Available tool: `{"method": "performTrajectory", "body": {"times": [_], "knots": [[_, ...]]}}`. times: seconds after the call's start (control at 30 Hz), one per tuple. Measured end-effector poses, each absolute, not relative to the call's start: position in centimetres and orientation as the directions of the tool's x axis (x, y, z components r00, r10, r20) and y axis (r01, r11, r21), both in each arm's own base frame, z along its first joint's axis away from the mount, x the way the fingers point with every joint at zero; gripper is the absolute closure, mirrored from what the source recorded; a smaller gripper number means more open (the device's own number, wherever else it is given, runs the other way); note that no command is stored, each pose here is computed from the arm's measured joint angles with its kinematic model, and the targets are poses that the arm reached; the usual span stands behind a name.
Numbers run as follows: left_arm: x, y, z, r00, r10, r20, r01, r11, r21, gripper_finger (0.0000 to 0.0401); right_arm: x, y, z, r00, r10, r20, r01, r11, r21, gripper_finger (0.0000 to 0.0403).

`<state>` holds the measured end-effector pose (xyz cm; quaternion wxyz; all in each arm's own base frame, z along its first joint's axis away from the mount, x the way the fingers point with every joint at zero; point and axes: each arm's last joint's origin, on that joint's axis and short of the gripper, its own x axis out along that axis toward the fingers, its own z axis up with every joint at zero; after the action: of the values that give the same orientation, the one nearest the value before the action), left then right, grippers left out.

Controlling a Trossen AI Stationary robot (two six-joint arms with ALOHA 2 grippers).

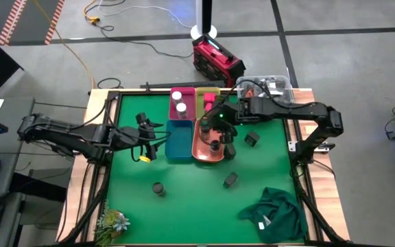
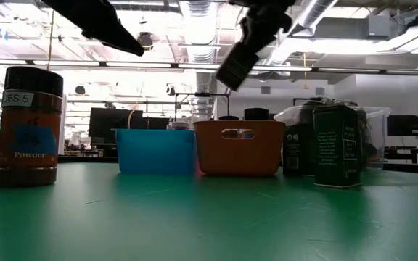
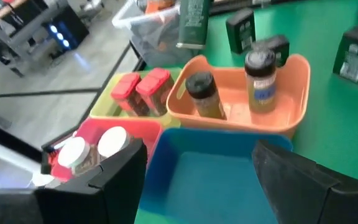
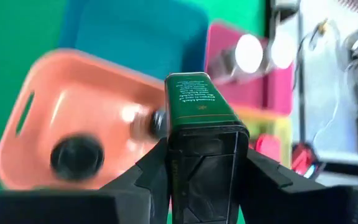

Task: Sort spices by type
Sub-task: Put the top left black seasoning can into the blue tray

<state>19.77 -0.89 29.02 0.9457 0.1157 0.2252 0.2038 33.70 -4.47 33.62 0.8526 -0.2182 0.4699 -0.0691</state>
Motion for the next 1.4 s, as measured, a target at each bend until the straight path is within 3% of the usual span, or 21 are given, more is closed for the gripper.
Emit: {"method": "performTrajectory", "body": {"times": [0.2, 0.47, 1.03, 1.4], "knots": [[20.2, -0.9, 26.1, 0.862, 0.433, -0.263, -0.343, 0.881, 0.326, 0.012, 34.9, -4.0, 34.5, 0.676, -0.271, -0.686, -0.07, 0.902, -0.425, 0.0231], [19.9, -0.6, 26.4, 0.873, 0.445, -0.203, -0.371, 0.873, 0.318, 0.012, 37.3, -3.5, 33.9, 0.757, -0.195, -0.624, -0.085, 0.917, -0.389, 0.0233], [17.8, -0.5, 25.7, 0.825, 0.461, -0.327, -0.374, 0.879, 0.295, 0.012, 46.4, -4.0, 29.5, 0.664, -0.127, -0.737, -0.187, 0.926, -0.327, 0.0232], [15.4, -0.2, 24.3, 0.835, 0.458, -0.305, -0.401, 0.886, 0.232, 0.012, 48.1, -4.5, 28.7, 0.639, -0.127, -0.759, -0.163, 0.941, -0.295, 0.023]]}}
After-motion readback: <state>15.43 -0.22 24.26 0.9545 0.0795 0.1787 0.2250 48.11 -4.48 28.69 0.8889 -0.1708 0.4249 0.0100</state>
